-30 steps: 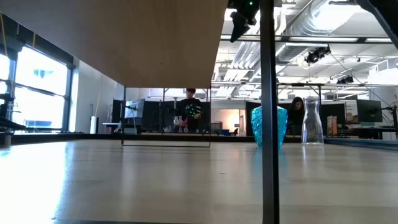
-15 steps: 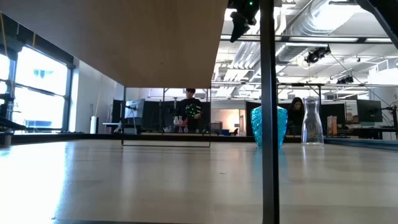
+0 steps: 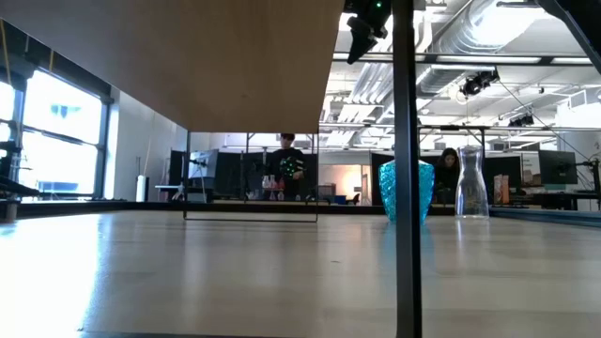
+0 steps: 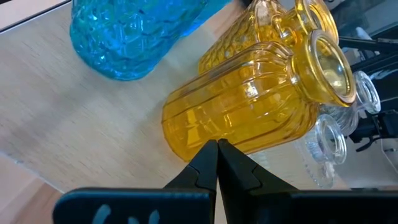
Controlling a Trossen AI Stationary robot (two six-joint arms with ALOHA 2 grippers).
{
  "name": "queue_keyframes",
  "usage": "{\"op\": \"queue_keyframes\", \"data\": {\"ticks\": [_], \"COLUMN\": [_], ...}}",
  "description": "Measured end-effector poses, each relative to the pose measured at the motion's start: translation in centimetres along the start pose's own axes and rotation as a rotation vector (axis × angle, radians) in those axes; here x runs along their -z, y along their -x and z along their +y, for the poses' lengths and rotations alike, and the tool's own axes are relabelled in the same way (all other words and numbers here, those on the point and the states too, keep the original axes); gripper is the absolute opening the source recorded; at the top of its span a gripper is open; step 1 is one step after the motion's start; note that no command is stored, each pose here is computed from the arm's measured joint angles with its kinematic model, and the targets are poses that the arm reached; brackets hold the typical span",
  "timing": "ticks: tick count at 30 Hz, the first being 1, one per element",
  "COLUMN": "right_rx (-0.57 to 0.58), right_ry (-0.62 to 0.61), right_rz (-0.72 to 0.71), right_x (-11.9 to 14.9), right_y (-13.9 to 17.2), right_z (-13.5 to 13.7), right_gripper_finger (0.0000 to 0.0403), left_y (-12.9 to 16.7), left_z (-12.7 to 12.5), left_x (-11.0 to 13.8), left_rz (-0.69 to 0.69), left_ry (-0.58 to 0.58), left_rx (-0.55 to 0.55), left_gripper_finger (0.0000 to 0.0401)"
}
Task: Sort vases onto shelf
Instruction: Adjust the yellow vase on the shelf
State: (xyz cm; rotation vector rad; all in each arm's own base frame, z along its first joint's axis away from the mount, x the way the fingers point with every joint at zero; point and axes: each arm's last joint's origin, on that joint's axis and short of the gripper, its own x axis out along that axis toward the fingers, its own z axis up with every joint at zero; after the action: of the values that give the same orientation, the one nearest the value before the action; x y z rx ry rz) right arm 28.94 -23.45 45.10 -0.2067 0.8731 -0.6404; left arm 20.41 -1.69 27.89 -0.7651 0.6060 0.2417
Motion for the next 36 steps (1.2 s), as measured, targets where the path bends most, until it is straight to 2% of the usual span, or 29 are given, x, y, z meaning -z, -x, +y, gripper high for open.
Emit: {"op": "queue_keyframes", "data": {"ticks": [23, 29, 36], "right_rx": [-0.011, -0.012, -0.012], "right_ry": [-0.001, -0.001, -0.001], "right_rz": [-0.007, -0.008, -0.005], "right_x": [-0.22, -0.24, -0.22], "right_y": [0.09, 0.1, 0.1], "right_z": [0.48, 0.51, 0.52], "right_gripper_finger": [0.0, 0.0, 0.0], "left_y": [0.0, 0.01, 0.01], "left_z": [-0.03, -0.37, -0.21], "left_x": [-0.04, -0.31, -0.23], "left_rz": [-0.007, -0.031, -0.029], "left_ry": [-0.008, -0.019, -0.025], "left_rx": [0.001, 0.04, 0.017], "left_gripper_finger": [0.0, 0.0, 0.0]}}
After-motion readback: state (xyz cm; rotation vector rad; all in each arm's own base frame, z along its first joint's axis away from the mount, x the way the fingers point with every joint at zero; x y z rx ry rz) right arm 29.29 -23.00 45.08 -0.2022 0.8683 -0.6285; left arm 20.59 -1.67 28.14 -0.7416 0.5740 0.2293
